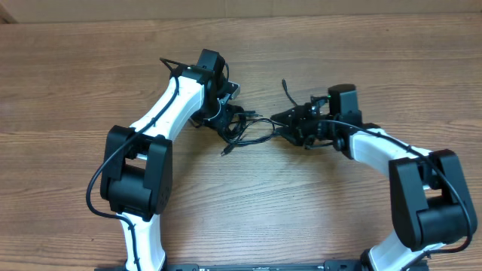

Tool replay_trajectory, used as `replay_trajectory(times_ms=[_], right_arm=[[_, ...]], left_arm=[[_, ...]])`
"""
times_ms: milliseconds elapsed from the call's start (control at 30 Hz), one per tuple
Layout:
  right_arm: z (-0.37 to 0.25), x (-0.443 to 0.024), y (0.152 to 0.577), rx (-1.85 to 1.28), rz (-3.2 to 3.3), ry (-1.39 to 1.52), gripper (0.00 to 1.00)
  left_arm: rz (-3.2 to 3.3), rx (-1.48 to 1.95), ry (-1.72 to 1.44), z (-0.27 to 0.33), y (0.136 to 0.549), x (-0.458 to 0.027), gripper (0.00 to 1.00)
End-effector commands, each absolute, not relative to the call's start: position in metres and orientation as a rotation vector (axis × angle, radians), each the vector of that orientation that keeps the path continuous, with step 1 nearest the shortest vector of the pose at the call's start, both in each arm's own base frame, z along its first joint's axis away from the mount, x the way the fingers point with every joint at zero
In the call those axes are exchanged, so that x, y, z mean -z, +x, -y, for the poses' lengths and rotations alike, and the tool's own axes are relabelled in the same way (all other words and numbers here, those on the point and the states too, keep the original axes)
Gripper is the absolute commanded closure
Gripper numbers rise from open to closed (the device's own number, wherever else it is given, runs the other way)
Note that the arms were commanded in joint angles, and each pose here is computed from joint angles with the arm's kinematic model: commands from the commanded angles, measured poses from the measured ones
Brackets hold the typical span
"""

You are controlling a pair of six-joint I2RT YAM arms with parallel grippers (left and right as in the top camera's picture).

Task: Untangle cables

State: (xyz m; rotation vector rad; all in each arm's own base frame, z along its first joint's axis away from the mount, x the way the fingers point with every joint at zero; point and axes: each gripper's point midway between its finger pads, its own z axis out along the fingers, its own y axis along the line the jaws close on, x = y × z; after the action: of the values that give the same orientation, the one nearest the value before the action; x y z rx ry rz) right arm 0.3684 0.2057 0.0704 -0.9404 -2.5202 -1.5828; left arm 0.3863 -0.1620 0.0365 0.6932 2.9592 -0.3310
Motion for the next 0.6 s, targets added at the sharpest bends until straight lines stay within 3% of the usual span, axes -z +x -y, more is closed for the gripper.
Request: replay_trajectory(times_ms=[0,333,567], right_arm=[[-0.211,-0.068,0.377,1.542,2.475,-1.114,0.59],[-0.219,-0.064,0.382,1.526,2.566,-1.14,0.53],[-0.213,-0.06,0.389,1.501,2.607,-1.2,0.53]], left_arm=[[-2.873,0.511,0.874,0.179,0.378,-0.047,0.96],[-2.85,0.575,0.899,0.186,0.376,-0.05,0.95],[-2.85,0.575,0.899,0.186,0.376,-0.05,0.84]])
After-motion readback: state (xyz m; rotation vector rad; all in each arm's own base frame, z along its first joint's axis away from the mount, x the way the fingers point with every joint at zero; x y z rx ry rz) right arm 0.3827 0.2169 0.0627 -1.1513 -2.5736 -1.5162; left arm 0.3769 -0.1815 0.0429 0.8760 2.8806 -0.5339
